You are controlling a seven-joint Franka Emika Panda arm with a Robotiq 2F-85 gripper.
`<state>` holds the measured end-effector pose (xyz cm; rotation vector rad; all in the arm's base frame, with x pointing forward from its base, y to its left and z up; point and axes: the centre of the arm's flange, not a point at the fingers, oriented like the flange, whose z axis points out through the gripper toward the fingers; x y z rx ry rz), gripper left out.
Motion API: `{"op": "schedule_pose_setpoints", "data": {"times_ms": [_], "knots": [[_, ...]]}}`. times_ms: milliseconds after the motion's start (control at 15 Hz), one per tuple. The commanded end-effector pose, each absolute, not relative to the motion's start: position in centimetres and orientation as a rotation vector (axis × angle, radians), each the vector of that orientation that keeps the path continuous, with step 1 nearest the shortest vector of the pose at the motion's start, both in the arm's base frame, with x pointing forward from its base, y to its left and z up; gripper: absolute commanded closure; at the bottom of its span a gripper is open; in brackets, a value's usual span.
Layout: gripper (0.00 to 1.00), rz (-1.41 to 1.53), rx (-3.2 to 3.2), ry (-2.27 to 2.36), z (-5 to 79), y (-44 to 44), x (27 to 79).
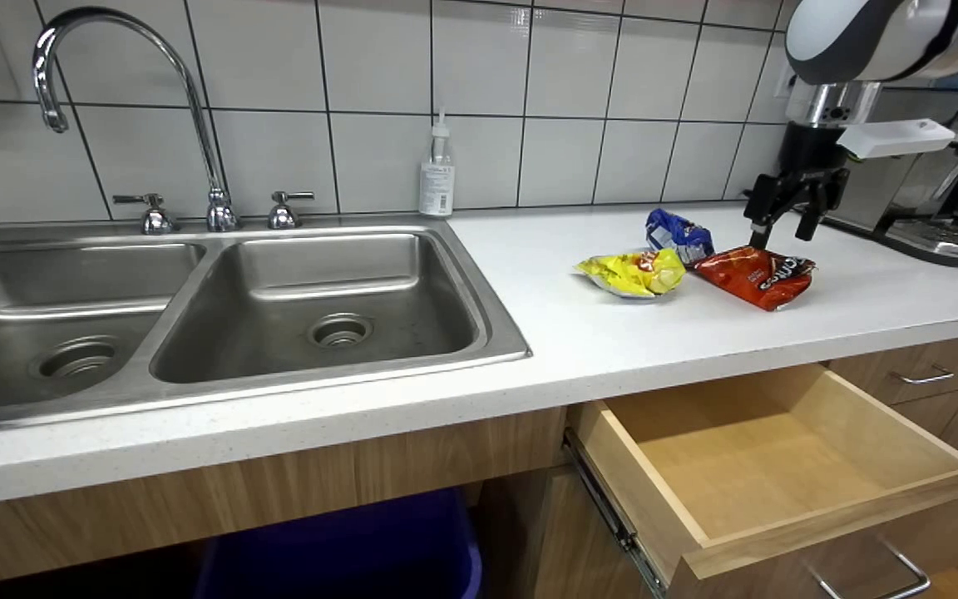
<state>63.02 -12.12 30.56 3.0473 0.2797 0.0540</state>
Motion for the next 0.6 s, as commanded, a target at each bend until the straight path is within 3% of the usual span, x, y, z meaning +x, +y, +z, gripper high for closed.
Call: {"op": "schedule_pose_setpoints", "data": {"times_ms": [0,533], "knots": [[0.00,0.044,3.032,0.326,30.05,-13.18,64.91],[0.00,0.028,3.028,0.337,29.08,-13.42,65.44]]}}
